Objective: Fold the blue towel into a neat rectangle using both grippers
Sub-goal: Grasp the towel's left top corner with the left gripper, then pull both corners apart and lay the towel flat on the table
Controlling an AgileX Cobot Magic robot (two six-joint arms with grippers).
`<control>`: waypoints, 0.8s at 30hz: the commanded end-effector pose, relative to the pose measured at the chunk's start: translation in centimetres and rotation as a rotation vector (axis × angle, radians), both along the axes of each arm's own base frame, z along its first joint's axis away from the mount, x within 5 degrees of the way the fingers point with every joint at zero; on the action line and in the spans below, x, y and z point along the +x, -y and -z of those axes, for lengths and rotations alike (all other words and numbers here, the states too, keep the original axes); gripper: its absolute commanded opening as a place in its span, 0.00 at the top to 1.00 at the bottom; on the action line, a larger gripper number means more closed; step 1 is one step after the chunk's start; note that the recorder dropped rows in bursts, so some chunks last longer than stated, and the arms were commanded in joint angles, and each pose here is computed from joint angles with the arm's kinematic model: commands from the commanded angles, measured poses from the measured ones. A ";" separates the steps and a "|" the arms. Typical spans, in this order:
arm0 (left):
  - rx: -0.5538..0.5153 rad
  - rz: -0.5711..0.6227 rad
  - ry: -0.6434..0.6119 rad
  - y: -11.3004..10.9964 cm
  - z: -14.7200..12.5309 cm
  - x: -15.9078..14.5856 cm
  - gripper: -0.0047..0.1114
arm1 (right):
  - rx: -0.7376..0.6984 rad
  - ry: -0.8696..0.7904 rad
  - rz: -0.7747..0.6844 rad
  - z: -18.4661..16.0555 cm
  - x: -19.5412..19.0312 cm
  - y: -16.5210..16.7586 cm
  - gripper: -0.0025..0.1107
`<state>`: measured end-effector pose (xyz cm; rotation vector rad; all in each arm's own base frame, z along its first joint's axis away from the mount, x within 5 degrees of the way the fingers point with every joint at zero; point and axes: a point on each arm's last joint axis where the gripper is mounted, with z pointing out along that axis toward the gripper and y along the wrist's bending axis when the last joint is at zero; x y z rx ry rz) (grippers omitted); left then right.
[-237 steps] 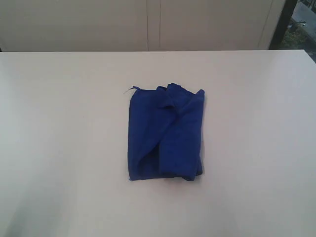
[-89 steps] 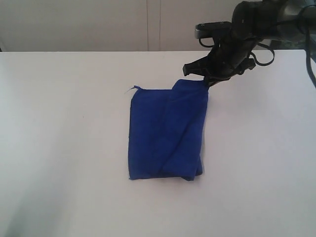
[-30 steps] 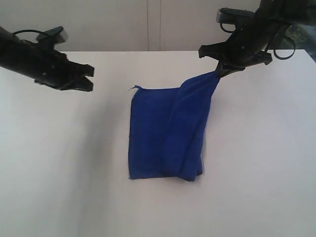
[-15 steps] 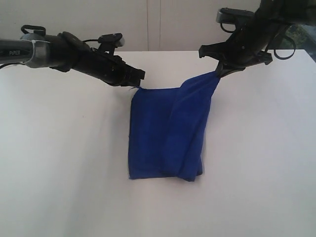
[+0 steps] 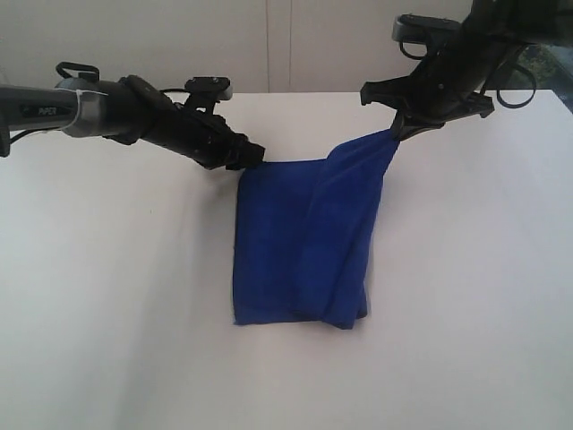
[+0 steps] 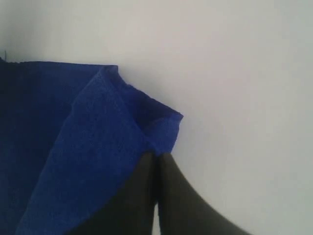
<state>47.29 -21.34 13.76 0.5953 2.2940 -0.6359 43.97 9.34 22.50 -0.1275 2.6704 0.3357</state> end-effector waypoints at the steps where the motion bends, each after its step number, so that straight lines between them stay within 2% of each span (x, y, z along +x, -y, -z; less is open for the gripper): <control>1: -0.008 0.023 -0.021 0.4 0.3 -0.2 0.58 | -0.005 0.015 -0.006 -0.3 0.1 0.2 0.98; 11: -0.010 0.042 -0.033 0.9 0.4 -0.5 0.61 | -0.005 0.015 -0.006 -0.3 0.1 0.2 0.98; 20: 0.023 0.060 -0.019 0.8 0.5 -0.6 0.95 | -0.005 0.017 -0.005 -0.3 0.1 0.2 0.98; 24: 0.021 0.065 -0.009 0.6 -0.2 -0.6 0.96 | -0.004 0.023 -0.004 -0.3 0.2 0.2 0.98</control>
